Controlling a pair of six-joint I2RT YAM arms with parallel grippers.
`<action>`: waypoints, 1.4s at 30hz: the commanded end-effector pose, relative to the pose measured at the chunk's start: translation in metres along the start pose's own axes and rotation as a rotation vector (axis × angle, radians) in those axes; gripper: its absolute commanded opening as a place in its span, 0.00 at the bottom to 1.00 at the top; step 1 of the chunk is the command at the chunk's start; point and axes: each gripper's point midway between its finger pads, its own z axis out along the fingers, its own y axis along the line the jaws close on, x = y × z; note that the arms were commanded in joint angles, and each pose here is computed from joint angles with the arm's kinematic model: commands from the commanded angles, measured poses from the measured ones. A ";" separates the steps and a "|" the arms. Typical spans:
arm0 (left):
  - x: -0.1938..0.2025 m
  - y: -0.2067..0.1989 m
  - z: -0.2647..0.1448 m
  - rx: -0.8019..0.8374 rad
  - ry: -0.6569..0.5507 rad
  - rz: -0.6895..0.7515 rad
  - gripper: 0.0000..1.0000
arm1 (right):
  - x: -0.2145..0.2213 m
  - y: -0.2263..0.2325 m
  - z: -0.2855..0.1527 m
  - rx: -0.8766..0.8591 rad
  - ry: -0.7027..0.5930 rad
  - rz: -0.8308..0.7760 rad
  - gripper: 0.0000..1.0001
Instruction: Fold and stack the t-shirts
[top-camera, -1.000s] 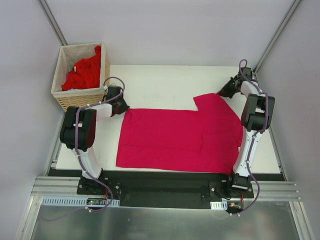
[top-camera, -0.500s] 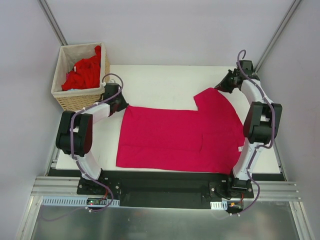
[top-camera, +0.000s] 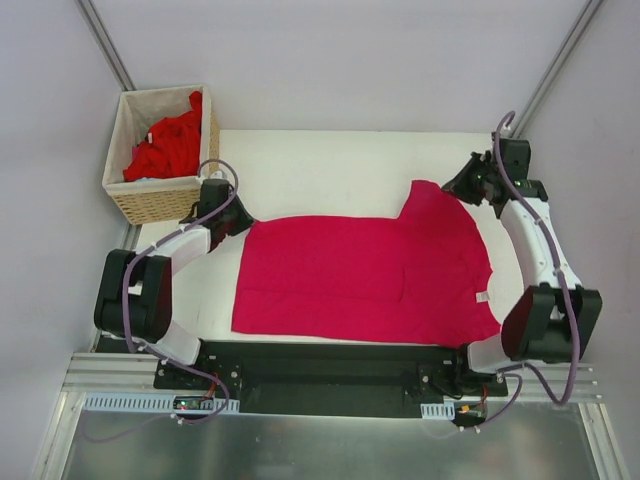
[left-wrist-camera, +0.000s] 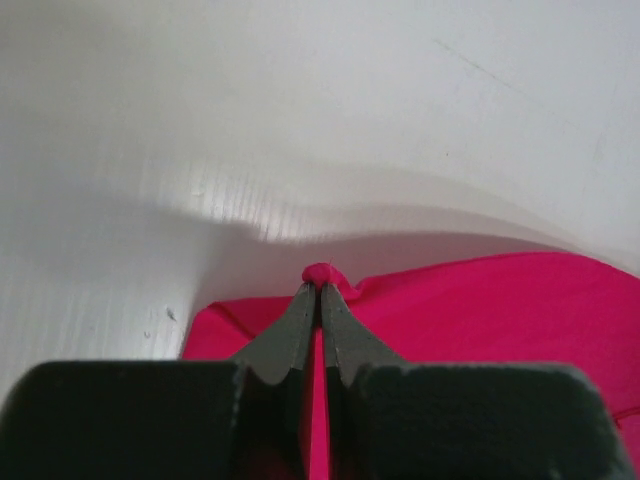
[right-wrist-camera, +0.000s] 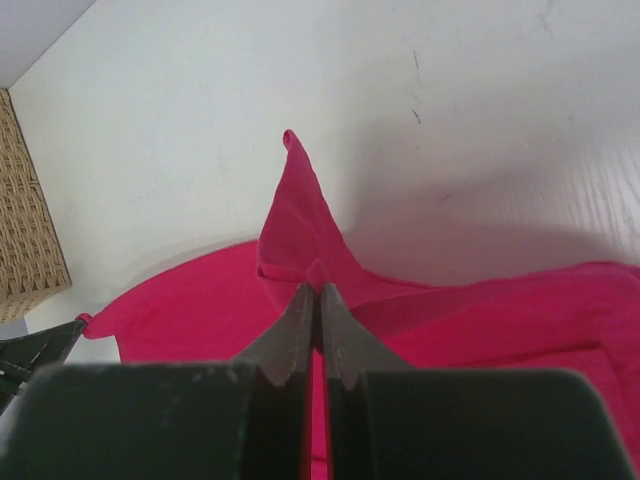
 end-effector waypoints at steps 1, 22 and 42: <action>0.002 -0.010 -0.025 0.058 -0.045 -0.037 0.00 | 0.019 -0.005 -0.045 0.034 -0.046 -0.030 0.00; 0.042 0.036 -0.074 -0.010 -0.129 -0.042 0.00 | 0.139 -0.078 -0.150 0.206 -0.059 -0.062 0.00; 0.070 0.037 -0.072 0.007 -0.058 -0.039 0.00 | 0.185 -0.112 -0.135 0.295 0.030 0.028 0.00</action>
